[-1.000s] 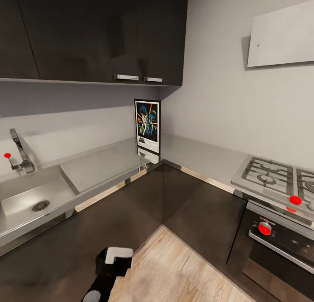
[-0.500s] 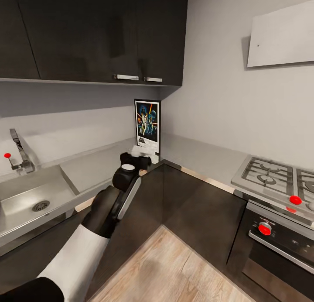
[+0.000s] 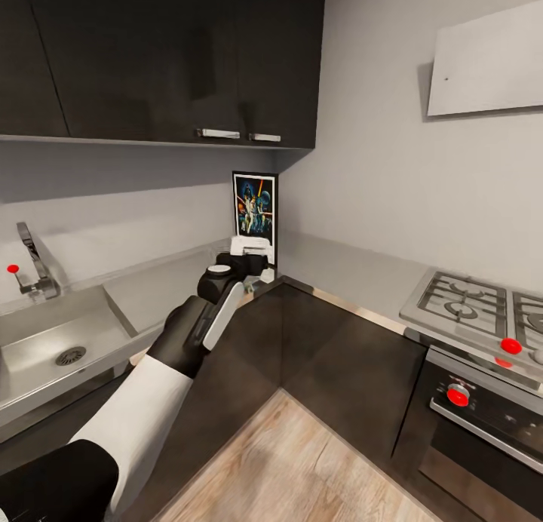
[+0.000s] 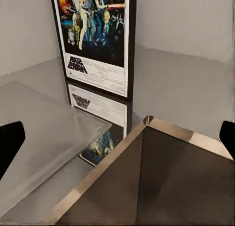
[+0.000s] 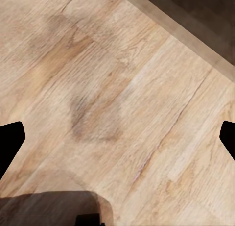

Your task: Pick up the poster from the kitchen countertop and hang it on one of the wall nails in the kitchen.

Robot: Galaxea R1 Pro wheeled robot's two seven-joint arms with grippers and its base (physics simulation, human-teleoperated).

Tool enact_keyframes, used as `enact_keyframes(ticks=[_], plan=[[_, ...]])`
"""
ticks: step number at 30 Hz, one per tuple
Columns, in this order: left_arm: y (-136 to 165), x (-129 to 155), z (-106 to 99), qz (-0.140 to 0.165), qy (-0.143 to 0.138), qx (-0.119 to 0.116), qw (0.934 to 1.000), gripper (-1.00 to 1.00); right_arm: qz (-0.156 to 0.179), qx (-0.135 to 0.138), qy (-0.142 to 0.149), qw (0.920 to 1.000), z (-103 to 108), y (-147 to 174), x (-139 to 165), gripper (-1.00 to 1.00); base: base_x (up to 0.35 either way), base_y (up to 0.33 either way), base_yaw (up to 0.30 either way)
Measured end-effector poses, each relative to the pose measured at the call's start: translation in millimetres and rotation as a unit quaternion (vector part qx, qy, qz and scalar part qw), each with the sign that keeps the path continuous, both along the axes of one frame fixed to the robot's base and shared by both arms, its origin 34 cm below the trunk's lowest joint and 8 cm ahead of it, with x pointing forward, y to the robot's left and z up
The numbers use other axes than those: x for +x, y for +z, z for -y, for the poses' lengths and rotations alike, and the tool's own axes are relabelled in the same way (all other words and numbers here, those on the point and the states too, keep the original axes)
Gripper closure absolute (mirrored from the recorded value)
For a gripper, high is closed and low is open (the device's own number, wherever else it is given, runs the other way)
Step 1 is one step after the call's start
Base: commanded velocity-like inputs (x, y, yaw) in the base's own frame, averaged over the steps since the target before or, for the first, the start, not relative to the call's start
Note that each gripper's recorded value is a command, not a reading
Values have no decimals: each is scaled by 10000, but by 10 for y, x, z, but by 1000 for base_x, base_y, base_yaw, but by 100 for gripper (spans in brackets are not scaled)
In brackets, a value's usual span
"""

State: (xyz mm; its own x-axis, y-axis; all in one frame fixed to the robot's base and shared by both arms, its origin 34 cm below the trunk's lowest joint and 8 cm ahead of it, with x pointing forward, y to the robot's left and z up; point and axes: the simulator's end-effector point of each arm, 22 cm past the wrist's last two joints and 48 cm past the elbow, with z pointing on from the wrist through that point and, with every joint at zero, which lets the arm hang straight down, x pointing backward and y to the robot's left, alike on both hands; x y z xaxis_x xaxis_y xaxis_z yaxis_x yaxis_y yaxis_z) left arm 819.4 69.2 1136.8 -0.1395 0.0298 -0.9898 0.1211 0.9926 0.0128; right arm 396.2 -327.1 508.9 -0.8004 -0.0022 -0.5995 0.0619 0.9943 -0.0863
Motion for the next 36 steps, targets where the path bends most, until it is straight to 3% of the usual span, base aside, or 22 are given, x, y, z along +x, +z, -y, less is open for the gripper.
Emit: enact_keyframes(ticks=[10, 16, 20, 36], plan=[[-24, -2, 13, -43, -25, -46, 10000, -100, -31, 23, -11, 10000, -25, -14, -24, -100, 257, 0, 0], [-10, -6, 16, -32, -29, -53, 10000, -100, -664, 76, -69, 9977, -49, -285, -563, -100, 328, 0, 0], [-13, -3, 14, -33, -28, -53, 10000, -100, -792, 72, -95, 9968, -30, -331, -676, -100, 176, 0, -2], [42, -22, 17, 17, -33, -55, 10000, -100, -823, 71, -170, 9964, 3, -341, -712, -100, 23, -3, -90]])
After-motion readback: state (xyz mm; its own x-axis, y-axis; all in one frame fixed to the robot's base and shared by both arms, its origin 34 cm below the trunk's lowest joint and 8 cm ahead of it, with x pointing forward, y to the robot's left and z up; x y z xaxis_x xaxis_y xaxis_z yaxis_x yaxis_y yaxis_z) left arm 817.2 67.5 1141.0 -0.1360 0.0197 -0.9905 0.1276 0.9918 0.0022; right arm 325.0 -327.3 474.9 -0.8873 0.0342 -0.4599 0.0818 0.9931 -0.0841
